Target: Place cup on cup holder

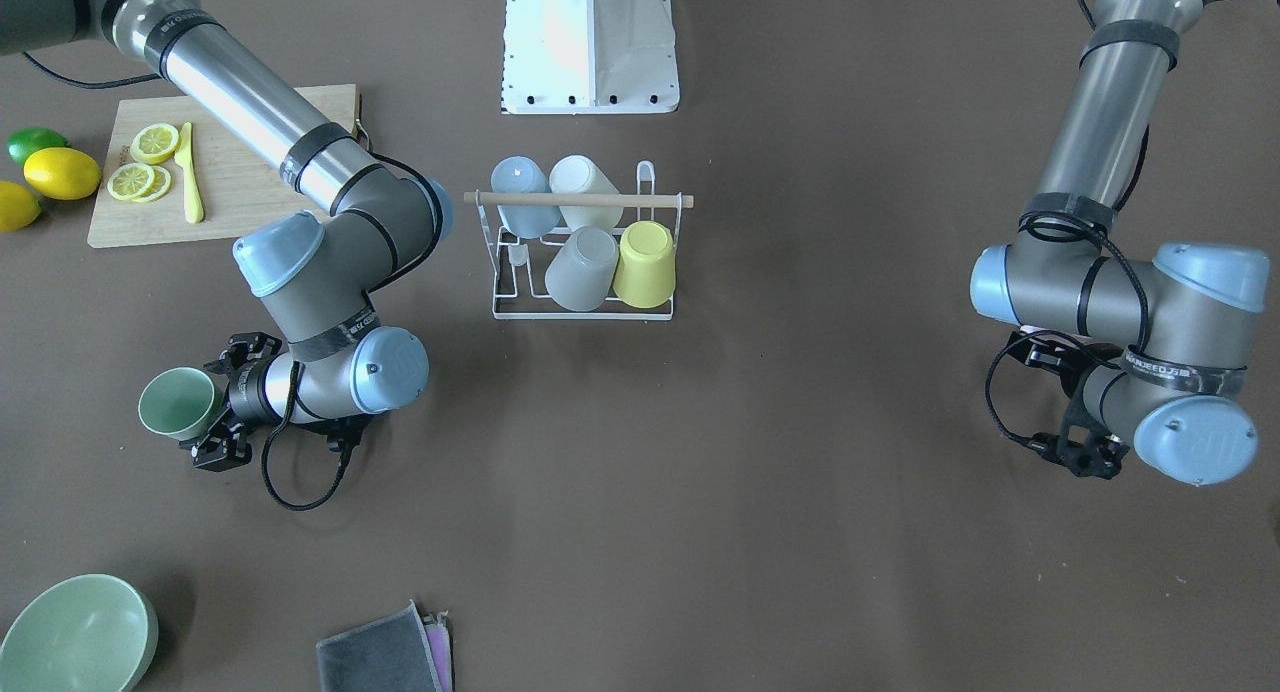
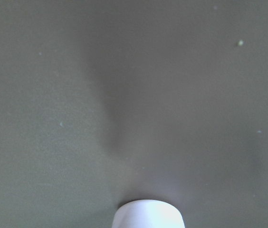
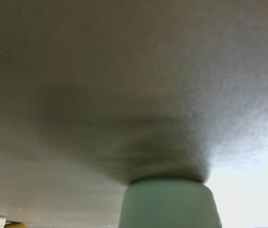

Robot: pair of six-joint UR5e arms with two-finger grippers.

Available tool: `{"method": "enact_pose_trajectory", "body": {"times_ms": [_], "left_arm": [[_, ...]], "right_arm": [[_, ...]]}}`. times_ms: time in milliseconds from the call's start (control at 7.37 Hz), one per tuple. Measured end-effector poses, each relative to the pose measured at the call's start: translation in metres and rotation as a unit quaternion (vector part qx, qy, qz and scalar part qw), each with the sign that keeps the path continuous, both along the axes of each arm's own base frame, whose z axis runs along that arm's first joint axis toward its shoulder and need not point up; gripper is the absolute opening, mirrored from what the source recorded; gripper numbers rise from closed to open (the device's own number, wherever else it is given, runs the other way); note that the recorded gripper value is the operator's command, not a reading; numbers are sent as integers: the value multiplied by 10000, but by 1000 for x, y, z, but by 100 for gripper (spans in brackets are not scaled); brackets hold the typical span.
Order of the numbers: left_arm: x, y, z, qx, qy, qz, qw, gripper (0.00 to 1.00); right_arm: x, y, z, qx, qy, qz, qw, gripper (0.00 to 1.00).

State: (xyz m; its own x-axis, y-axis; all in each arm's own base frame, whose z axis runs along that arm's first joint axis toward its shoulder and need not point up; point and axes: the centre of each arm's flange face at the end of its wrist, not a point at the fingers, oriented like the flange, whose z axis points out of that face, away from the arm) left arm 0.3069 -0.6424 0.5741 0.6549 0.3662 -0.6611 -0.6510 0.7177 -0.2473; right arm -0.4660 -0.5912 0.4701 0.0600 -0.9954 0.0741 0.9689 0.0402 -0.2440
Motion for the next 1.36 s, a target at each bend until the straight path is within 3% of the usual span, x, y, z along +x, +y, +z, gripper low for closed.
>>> {"method": "enact_pose_trajectory", "body": {"times_ms": [1086, 1222, 1357], "left_arm": [[11, 26, 24, -179, 36, 453, 9988, 97], [11, 27, 26, -186, 39, 474, 9987, 91], [10, 27, 27, -188, 39, 481, 9987, 74]], "right_arm": [[21, 5, 27, -18, 7, 40, 10000, 98], [23, 4, 27, -20, 2, 46, 10000, 86], [26, 4, 29, -11, -12, 53, 10000, 72]]}}
